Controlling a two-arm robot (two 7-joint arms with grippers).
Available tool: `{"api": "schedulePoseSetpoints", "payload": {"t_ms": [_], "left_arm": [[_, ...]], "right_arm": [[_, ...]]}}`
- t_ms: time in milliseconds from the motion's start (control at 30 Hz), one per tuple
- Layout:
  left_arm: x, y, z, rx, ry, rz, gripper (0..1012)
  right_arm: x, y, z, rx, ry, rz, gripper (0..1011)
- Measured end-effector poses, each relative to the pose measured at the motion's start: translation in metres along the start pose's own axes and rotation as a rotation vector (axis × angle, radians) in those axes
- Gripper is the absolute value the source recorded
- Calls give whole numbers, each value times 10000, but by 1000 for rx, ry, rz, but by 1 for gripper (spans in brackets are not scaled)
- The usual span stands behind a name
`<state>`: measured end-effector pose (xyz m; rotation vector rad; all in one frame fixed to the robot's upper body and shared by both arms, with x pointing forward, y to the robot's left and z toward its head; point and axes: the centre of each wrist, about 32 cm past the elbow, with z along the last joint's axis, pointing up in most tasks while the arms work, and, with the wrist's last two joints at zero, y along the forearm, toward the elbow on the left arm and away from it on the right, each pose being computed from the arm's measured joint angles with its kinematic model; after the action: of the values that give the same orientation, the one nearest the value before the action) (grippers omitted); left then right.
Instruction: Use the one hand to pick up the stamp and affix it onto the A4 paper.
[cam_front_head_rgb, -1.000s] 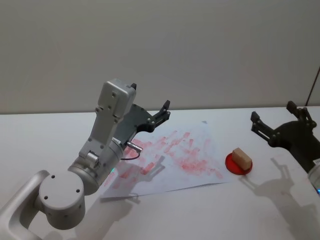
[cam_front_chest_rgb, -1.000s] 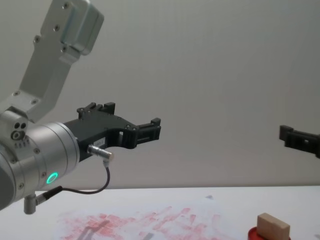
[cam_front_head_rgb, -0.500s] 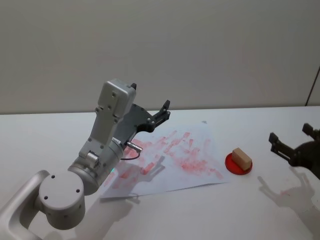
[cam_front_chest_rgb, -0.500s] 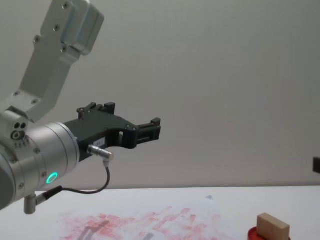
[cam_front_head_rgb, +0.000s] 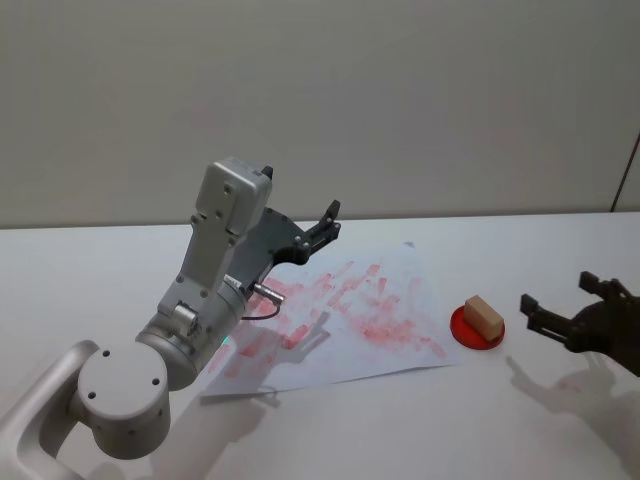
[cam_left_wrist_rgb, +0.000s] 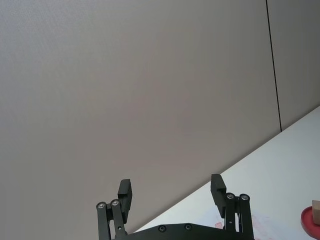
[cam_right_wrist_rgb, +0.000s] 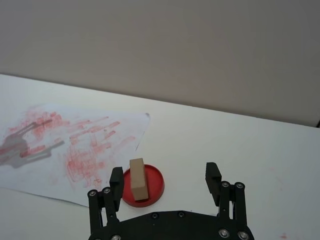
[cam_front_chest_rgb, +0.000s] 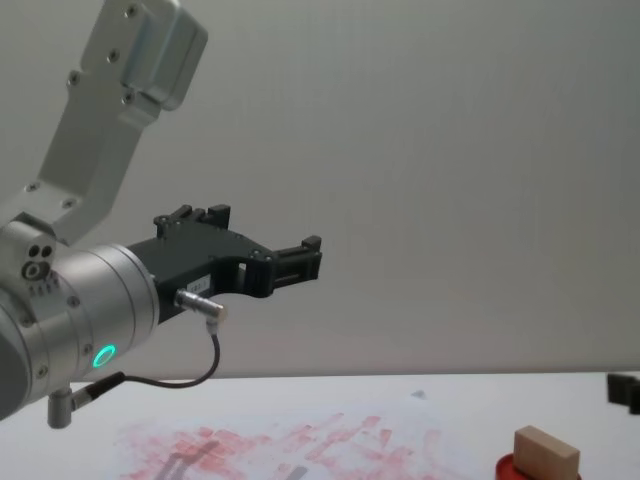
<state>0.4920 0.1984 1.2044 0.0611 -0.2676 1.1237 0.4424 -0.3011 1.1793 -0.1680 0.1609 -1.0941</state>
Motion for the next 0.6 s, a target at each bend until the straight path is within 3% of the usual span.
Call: {"api": "schedulePoseSetpoints", "payload": {"t_ms": [267,600], "left_arm": [[0,0,0,0,0,0,1001],[0,0,0,0,0,0,1001]], "right_arm": [[54,212,20,-67,-15,58,1001],[47,445,7,-126,-33,113,1001]]}}
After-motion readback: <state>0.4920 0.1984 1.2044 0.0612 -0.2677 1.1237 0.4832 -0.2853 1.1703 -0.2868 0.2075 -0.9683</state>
